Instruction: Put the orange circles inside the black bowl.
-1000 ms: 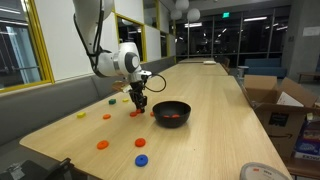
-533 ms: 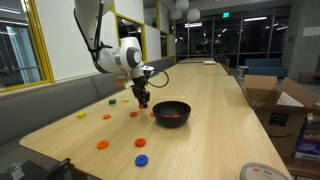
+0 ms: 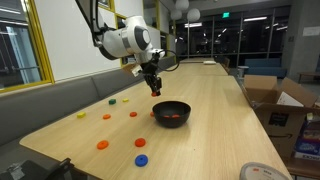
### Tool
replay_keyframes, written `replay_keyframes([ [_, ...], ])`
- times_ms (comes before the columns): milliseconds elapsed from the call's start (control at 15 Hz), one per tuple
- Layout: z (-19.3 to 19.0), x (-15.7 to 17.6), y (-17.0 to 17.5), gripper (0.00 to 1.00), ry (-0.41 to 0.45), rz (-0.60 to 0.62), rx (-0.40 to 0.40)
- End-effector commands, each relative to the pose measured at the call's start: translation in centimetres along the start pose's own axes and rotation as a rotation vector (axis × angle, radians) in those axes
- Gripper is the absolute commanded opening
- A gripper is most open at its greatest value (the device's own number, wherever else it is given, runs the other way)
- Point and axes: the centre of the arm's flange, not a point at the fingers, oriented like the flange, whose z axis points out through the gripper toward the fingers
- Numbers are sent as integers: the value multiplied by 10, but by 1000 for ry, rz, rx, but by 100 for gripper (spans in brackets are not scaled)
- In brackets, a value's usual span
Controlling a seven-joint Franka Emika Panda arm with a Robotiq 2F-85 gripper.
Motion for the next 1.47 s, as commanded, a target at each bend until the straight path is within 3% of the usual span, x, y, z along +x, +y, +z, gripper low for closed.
replay_keyframes([
  [0, -17, -8, 27, 23, 22, 81, -72],
  [333, -2, -9, 44, 23, -10, 145, -187],
  [400, 0, -10, 44, 41, -21, 152, -196],
  [467, 1, -11, 44, 67, -34, 148, -196],
  [600, 1, -13, 41, 74, -49, 133, -192],
  [800, -3, -22, 28, 96, -68, 50, -156],
  [867, -5, -27, 21, 100, -91, -7, -135],
  [1400, -10, -83, -34, 100, -252, -400, 54],
])
